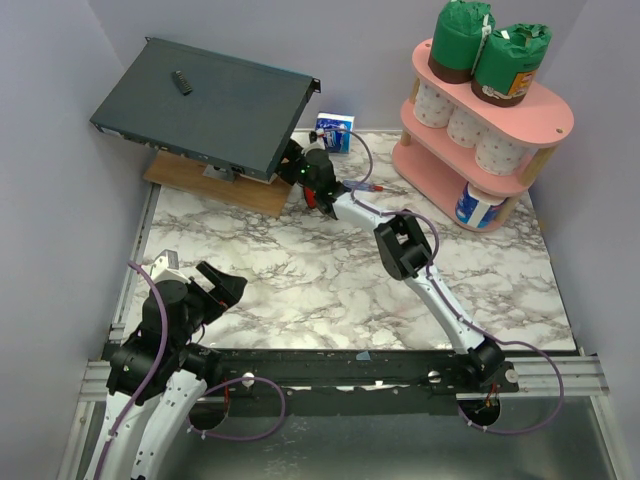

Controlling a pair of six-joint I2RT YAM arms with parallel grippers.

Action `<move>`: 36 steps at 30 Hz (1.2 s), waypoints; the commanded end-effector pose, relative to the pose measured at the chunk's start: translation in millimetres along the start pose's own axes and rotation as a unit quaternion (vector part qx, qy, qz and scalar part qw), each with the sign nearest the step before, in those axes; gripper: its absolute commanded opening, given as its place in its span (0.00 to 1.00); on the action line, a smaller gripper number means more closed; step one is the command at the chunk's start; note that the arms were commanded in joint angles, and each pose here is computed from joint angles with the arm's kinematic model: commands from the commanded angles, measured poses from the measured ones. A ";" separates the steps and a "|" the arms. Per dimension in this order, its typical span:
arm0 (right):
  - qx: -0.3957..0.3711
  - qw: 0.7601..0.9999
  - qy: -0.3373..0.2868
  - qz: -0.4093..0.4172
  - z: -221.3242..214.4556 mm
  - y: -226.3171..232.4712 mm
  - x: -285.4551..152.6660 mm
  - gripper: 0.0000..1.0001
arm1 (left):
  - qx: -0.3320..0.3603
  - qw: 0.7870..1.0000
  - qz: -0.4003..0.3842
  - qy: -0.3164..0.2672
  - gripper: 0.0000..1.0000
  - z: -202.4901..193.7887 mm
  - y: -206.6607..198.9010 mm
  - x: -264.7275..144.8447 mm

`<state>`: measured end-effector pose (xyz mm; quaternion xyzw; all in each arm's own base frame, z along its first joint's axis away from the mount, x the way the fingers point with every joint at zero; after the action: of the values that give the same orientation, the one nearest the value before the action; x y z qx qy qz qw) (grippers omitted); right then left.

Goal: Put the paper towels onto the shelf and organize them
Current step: Pick up the paper towel from the center of the board.

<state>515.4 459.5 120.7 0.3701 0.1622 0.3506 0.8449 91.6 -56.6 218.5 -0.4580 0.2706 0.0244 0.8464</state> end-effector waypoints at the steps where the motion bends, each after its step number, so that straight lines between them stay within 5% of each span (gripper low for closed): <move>1: 0.021 0.999 0.019 0.016 -16.6 -3.5 0.9 0.78 | 0.000 1.000 0.000 -0.005 0.94 0.3 1.8 2.1; 16: 0.020 0.999 0.005 0.035 -13.5 1.2 -6.0 0.40 | -0.001 1.000 -0.001 -0.004 0.94 -0.6 2.4 1.9; 28: 0.014 0.998 -0.026 0.061 19.7 41.7 -57.8 0.33 | -0.007 1.000 -0.016 -0.012 0.94 2.0 -1.6 -6.5; 36: 0.010 0.999 -0.001 0.032 23.0 57.2 -137.9 0.31 | -0.021 0.999 -0.038 -0.008 0.93 -0.2 -4.1 -10.2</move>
<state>430.1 397.2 132.8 0.3781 0.2031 0.3443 0.8350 87.1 -55.5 220.6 -0.4698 0.2550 0.0155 0.8450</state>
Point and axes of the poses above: each gripper's point midway between its finger pads, its own x axis out along the fingers, its own y axis along the line the jaws close on, z = x × y, the point moved 7 cm from there along -x, back along the fingers, and after that the axes turned 12 degrees about -x, right-handed, at the moved point
